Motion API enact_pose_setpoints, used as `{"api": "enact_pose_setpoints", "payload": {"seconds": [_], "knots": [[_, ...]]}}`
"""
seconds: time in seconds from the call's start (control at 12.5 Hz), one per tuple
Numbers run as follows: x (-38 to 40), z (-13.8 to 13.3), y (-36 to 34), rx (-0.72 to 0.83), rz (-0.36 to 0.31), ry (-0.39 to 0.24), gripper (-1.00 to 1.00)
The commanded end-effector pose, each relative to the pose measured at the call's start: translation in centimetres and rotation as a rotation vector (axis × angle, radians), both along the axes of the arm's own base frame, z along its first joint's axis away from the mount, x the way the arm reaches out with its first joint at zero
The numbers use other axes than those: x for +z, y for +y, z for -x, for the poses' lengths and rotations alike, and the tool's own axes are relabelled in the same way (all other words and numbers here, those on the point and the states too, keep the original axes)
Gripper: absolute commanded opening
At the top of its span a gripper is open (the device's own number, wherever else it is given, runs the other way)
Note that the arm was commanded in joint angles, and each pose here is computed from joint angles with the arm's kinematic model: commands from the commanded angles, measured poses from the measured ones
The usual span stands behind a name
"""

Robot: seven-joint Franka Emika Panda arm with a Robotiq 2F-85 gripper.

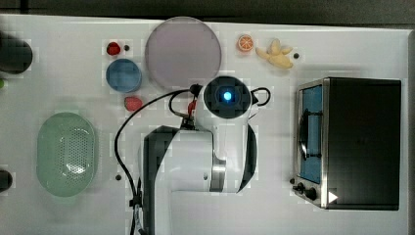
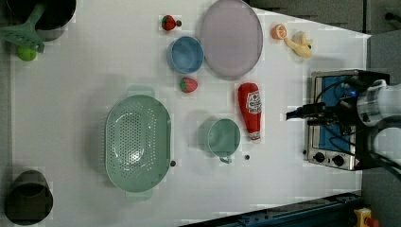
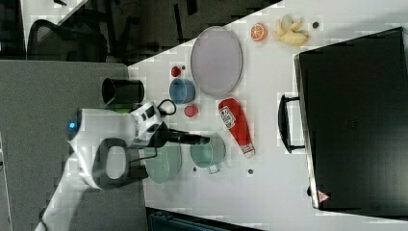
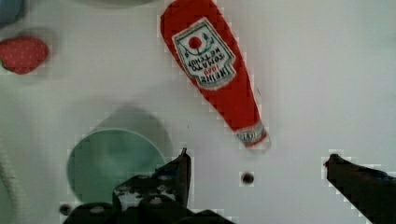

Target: Pick Ketchup from the table and place it in strainer.

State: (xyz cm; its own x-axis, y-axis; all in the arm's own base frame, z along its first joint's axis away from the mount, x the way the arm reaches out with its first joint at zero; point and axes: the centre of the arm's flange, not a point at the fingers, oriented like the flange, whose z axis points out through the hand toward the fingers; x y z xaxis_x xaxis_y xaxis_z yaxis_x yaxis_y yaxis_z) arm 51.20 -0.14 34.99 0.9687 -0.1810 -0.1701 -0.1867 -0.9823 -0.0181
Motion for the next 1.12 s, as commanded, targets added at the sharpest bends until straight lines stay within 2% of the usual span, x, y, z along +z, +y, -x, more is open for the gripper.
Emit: {"api": "enact_pose_setpoints", "payload": {"seconds": [0.08, 0.32, 0.8, 1.12], "knots": [[0.2, -0.3, 0.6, 0.321, -0.030, -0.132, 1.00], [-5.1, 0.4, 1.6, 0.366, -0.036, -0.130, 1.00], [-13.8, 0.4, 2.2, 0.400, -0.028, -0.163, 1.00], [-18.2, 1.0, 2.2, 0.397, -0.043, -0.143, 1.00]]}}
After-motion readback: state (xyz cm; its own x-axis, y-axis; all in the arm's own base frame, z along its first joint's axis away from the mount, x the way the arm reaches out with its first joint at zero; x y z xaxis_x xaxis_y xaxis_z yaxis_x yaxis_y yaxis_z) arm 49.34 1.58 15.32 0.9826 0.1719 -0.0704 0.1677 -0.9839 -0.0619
